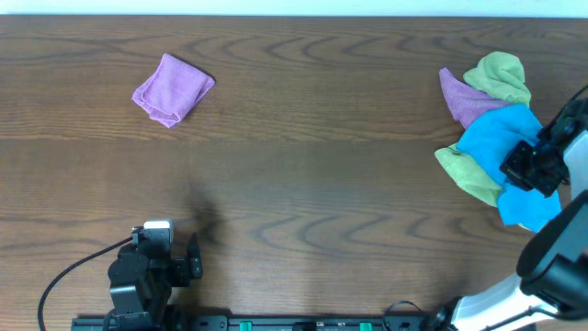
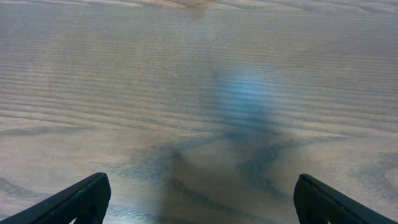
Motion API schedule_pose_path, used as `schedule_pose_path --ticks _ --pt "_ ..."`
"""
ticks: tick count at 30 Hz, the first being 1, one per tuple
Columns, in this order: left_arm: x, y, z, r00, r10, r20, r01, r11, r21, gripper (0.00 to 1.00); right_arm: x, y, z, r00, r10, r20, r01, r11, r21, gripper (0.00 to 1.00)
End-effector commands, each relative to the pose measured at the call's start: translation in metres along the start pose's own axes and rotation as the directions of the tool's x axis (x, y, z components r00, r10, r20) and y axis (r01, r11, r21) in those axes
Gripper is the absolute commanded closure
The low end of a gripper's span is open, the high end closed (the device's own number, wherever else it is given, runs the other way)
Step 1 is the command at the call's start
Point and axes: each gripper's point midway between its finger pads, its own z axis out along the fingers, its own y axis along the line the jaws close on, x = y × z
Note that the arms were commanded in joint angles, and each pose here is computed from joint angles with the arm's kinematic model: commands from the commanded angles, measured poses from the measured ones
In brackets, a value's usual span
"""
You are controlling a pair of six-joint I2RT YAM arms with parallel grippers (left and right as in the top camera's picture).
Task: Fold the cloth
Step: 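Grasp the blue cloth edge with the right gripper, then lift the blue cloth and carry it left to the table center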
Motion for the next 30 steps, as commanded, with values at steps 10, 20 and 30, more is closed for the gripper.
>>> schedule_pose_path --ticks 10,20,30 --pt "0.024 0.002 0.008 0.997 0.020 -0.077 -0.020 1.000 -0.011 0.05 -0.016 0.070 -0.170 0.856 -0.145 0.496 0.233 0.965 -0.119 0.99" --pt "0.024 0.002 0.008 0.997 0.020 -0.077 -0.020 1.000 -0.011 0.05 0.031 0.175 -0.183 0.764 -0.343 0.546 0.512 0.838 -0.189 0.99" --pt "0.024 0.002 0.008 0.997 0.020 -0.077 -0.020 1.000 -0.011 0.05 0.133 0.296 -0.177 0.639 -0.550 0.538 0.764 0.536 -0.360 0.99"
